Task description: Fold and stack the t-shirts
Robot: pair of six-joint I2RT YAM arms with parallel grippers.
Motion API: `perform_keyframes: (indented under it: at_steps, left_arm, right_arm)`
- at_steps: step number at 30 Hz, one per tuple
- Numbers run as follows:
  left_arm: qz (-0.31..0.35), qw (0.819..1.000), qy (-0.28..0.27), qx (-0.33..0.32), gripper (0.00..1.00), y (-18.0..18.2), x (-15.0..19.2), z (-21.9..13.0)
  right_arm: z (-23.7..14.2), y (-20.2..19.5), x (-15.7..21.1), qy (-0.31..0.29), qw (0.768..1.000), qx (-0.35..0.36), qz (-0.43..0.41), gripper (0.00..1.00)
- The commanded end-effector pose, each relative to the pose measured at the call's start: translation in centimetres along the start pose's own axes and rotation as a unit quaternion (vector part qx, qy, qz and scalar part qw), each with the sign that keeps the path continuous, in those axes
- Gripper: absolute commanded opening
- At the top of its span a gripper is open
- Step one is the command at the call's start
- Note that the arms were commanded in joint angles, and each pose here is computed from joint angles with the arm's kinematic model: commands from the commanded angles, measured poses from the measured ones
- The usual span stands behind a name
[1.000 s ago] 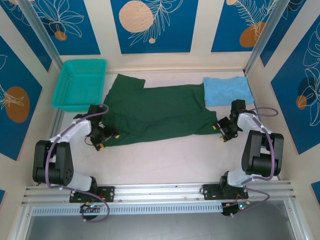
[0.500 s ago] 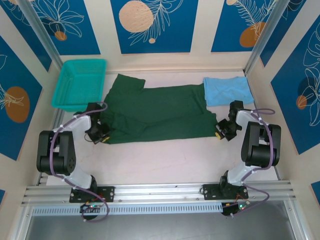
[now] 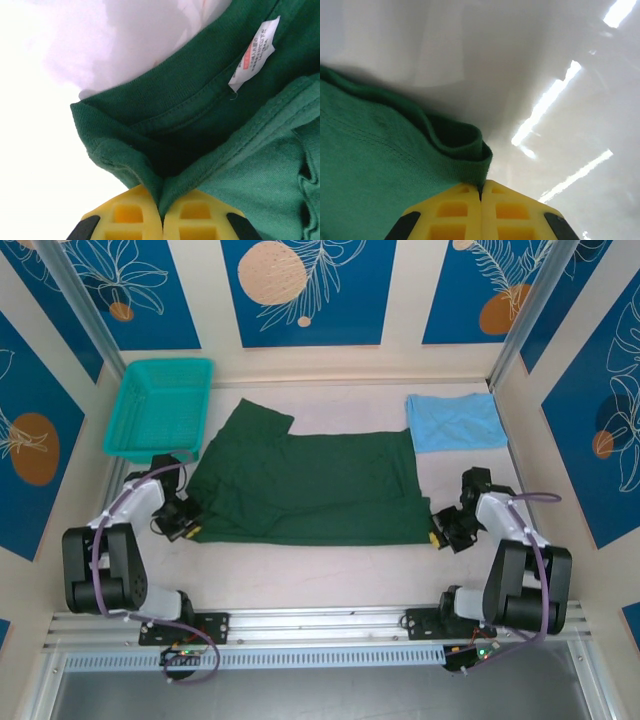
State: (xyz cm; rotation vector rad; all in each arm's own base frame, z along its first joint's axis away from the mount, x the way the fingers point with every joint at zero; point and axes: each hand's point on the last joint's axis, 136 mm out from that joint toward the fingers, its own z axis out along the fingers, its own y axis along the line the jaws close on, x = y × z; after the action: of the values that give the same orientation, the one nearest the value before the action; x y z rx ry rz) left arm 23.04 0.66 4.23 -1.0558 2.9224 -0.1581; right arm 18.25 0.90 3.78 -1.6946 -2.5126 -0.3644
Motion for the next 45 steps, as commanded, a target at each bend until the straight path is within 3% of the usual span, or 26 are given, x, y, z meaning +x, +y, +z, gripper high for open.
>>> perform_keyframes:
  at_steps: [1, 4, 6, 8, 10, 11, 13, 16, 20, 25, 34, 45]
  left_arm:
    - [-0.03, 0.999, 0.012, -0.022, 0.01, 2.0, 1.6, -0.5]
    - [-0.048, 0.999, -0.001, -0.02, 0.11, 2.6, 2.4, -1.3]
    - [-0.057, 0.998, -0.017, -0.024, 0.2, 3.1, 2.4, -2.1]
    - [-0.06, 0.997, -0.034, -0.033, 0.37, 3.5, 1.8, -3.1]
    - [-0.052, 0.997, -0.054, -0.031, 0.5, 3.1, 0.8, -4.3]
    - [-0.039, 0.997, -0.063, -0.02, 0.56, 2.5, 0.2, -5.0]
    - [-0.014, 0.997, -0.071, 0.01, 0.58, 0.8, -0.6, -6.2]
    - [0.051, 0.993, -0.08, 0.07, 0.63, -3.2, -1.4, -7.7]
    - [0.113, 0.989, -0.05, 0.081, 0.73, -6.8, -1.5, -7.1]
    - [0.092, 0.991, -0.003, 0.099, 0.79, -8.2, -1.1, -4.3]
    - [0.036, 0.999, -0.005, 0.003, 0.76, -2.6, 0.0, 1.2]
    - [0.017, 0.998, -0.021, -0.064, 0.77, 2.0, -0.1, 2.0]
  right_arm:
    - [-0.5, -3.4, 0.7, -0.019, 0.996, 0.041, 0.072, 0.02]
    - [-0.3, -4.1, 0.9, -0.021, 0.995, 0.044, 0.083, 0.17]
    - [-0.6, -4.4, 0.8, -0.029, 0.995, 0.052, 0.082, 0.35]
    - [-1.7, -4.7, 0.3, -0.053, 0.994, 0.058, 0.081, 0.5]
    - [-3.3, -4.6, -0.6, -0.089, 0.992, 0.056, 0.075, 0.55]
    - [-4.4, -4.0, -1.2, -0.114, 0.99, 0.044, 0.066, 0.55]
    - [-6.1, -1.1, -2.5, -0.153, 0.988, -0.01, 0.019, 0.53]
    - [-7.1, 4.2, -2.8, -0.153, 0.984, -0.064, -0.066, 0.52]
    - [-5.5, 9.5, -1.6, -0.097, 0.978, -0.029, -0.182, 0.51]
    - [-2.9, 14.1, -0.4, -0.064, 0.964, -0.002, -0.257, 0.48]
    - [2.9, 14.2, -2.5, -0.025, 0.967, 0.071, -0.244, 0.43]
    - [3.5, 14.0, -7.1, -0.056, 0.975, 0.103, -0.19, 0.44]
